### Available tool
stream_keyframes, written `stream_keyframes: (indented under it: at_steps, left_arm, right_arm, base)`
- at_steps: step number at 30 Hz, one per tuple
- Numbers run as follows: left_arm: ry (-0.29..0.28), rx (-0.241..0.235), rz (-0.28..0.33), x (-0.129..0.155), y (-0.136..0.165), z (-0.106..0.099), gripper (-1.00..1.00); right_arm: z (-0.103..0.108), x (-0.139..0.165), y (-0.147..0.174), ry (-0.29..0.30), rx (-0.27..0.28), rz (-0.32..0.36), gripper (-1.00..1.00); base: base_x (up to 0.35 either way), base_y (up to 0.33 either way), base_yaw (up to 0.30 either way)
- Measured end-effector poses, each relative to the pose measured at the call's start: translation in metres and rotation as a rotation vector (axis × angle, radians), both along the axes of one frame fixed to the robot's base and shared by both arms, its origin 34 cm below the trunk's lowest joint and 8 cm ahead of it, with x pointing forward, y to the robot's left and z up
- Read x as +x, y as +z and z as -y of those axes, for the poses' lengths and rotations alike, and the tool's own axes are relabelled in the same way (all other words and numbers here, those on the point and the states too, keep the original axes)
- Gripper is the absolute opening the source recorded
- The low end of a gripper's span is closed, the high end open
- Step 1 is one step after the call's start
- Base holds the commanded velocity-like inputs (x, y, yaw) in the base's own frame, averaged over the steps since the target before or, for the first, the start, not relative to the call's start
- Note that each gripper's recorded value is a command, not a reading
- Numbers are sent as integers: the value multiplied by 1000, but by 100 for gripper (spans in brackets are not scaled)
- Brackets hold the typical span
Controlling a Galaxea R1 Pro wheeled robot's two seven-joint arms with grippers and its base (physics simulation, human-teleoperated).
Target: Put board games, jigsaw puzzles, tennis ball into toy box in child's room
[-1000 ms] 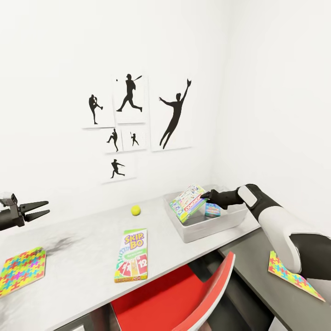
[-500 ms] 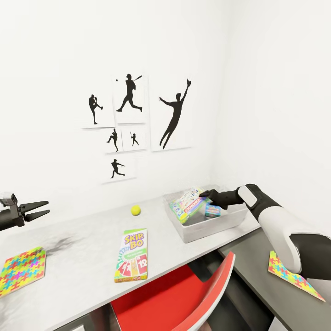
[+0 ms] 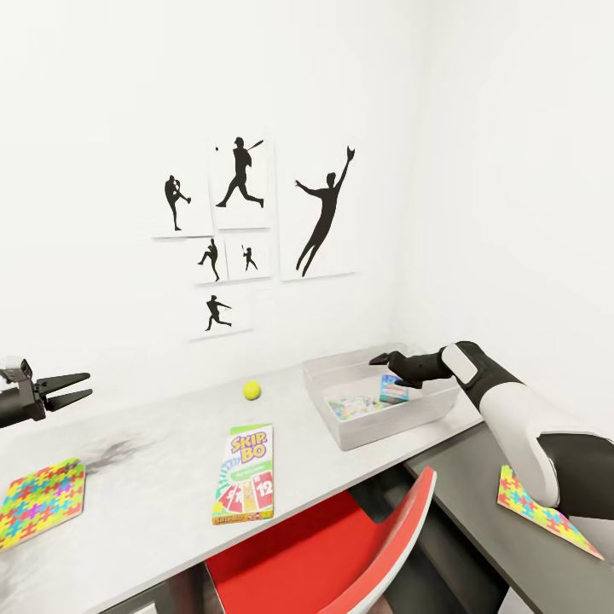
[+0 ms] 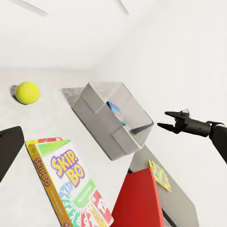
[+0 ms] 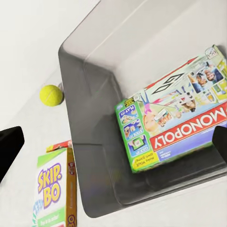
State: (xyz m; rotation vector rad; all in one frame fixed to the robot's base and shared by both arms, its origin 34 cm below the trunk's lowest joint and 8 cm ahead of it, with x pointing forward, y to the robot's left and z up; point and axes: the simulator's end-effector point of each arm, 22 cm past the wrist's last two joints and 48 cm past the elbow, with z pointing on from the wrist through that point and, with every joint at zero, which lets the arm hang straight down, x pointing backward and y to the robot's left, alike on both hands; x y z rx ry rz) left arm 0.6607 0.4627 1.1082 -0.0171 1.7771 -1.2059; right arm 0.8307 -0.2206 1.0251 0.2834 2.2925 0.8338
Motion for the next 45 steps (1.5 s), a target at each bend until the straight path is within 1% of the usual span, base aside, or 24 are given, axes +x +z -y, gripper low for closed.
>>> stream_keyframes:
  at_steps: [28,45]
  left_arm:
    - [-1,0,0,0,0,1,100]
    - [-4,0,-4,-1,23,2,100]
  right_arm:
    - [1,2,4,-2,-4,13,100]
    - [0,2,30,-3,-6,19,100]
  base:
    - [0,0,0]
    - [0,0,0]
